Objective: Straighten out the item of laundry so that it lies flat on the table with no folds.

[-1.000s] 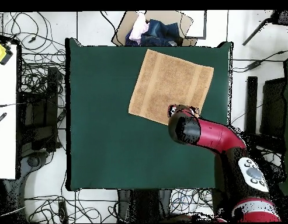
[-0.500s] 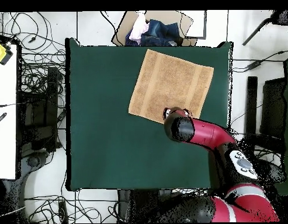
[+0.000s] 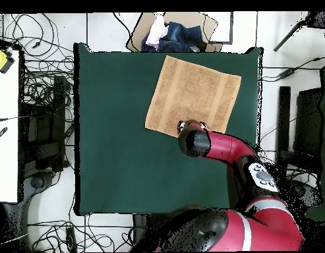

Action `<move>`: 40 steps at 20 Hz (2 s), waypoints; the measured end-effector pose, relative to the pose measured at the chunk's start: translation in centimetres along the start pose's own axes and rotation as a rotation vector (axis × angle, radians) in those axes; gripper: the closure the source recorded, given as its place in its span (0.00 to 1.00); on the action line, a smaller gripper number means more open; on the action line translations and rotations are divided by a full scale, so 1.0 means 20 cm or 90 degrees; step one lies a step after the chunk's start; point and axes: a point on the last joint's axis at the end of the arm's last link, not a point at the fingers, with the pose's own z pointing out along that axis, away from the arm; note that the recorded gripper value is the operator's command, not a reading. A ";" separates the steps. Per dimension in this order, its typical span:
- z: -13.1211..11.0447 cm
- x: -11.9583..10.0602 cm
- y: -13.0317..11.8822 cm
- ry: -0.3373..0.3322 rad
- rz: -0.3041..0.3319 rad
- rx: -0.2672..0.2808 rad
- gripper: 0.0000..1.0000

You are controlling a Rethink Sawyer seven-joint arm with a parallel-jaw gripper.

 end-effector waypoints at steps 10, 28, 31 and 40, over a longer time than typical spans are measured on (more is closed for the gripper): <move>0.10 -0.03 0.00 0.006 0.005 0.001 0.00; 0.07 -0.05 0.06 0.015 -0.009 0.034 0.00; 0.05 -0.06 0.08 0.015 -0.009 0.038 0.00; -0.14 -0.12 0.23 0.005 -0.001 0.040 0.00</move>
